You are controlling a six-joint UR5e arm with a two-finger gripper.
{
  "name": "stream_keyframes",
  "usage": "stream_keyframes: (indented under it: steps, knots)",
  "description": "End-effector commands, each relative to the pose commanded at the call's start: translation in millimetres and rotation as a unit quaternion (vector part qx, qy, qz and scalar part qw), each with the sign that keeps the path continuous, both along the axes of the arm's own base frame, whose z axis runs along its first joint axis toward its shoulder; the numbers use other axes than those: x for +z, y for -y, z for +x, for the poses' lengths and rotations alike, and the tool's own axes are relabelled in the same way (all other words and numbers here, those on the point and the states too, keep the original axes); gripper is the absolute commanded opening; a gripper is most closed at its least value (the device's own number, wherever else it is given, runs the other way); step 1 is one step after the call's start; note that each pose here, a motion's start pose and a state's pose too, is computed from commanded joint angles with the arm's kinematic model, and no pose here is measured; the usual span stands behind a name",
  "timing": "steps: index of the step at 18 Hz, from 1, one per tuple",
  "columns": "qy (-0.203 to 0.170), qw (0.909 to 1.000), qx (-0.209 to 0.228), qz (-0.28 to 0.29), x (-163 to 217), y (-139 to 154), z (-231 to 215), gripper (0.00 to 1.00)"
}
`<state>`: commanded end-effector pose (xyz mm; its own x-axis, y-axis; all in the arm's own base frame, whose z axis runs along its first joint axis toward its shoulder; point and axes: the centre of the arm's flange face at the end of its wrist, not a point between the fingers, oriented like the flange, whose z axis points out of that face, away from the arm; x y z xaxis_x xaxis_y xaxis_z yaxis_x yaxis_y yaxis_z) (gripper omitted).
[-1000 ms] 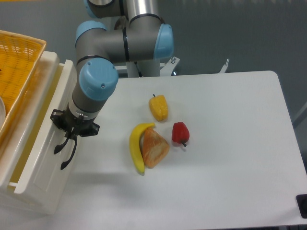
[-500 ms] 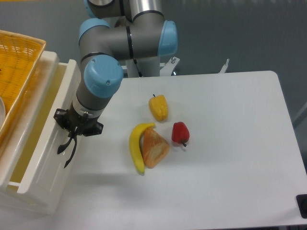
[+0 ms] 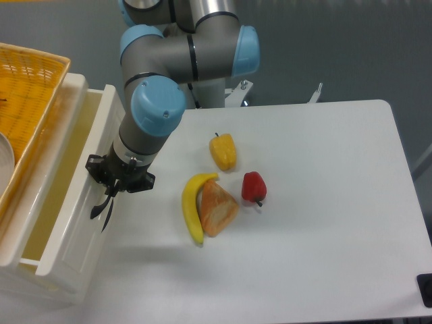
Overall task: Slide open the top white drawer
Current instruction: 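Pull the handle outward, sliding the upper drawer open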
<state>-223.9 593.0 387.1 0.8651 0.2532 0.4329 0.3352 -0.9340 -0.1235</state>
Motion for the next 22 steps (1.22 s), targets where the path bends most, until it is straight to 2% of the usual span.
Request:
stream_keyframes:
  steps: [22]
  knots:
    - [0.0,1.0,-0.004,0.001,-4.8,-8.8,-4.3,0.15]
